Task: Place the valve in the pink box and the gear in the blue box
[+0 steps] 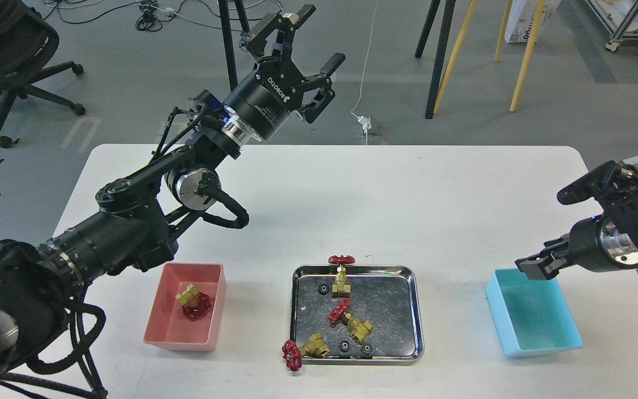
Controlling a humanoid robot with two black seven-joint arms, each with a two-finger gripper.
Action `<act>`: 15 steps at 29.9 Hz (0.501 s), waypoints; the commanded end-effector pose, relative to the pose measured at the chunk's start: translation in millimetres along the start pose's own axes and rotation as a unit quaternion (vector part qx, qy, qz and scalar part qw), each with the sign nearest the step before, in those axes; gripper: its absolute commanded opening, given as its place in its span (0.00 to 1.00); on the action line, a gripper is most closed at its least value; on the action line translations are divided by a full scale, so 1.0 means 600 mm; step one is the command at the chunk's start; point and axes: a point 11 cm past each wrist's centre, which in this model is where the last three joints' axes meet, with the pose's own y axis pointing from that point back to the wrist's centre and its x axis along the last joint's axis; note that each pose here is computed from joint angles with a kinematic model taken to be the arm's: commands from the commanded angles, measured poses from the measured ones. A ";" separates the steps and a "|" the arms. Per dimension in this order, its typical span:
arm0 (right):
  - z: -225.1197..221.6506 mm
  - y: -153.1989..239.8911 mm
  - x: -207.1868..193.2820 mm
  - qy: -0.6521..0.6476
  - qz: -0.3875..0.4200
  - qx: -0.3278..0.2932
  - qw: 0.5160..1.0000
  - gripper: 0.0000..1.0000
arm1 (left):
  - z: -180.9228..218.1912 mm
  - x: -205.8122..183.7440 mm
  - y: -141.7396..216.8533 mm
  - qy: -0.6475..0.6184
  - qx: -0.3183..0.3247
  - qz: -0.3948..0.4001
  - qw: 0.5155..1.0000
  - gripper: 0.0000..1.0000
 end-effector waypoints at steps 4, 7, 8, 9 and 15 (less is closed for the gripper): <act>0.025 0.054 0.157 -0.244 0.148 0.103 0.953 1.00 | 0.027 0.040 0.029 -0.052 0.016 0.016 0.998 0.82; 0.028 0.090 0.248 -0.403 0.237 0.233 0.853 0.99 | 0.043 0.051 0.028 -0.060 0.009 0.025 0.998 0.82; 0.029 0.109 0.272 -0.443 0.259 0.291 0.807 0.99 | 0.046 0.054 0.028 -0.061 0.007 0.028 0.998 0.82; 0.031 0.125 0.292 -0.479 0.277 0.353 0.754 1.00 | 0.049 0.062 0.030 -0.062 0.005 0.036 0.997 0.82; 0.097 0.104 0.328 -0.596 0.368 0.458 0.547 0.99 | 0.071 0.121 0.055 -0.080 -0.002 0.095 0.992 0.82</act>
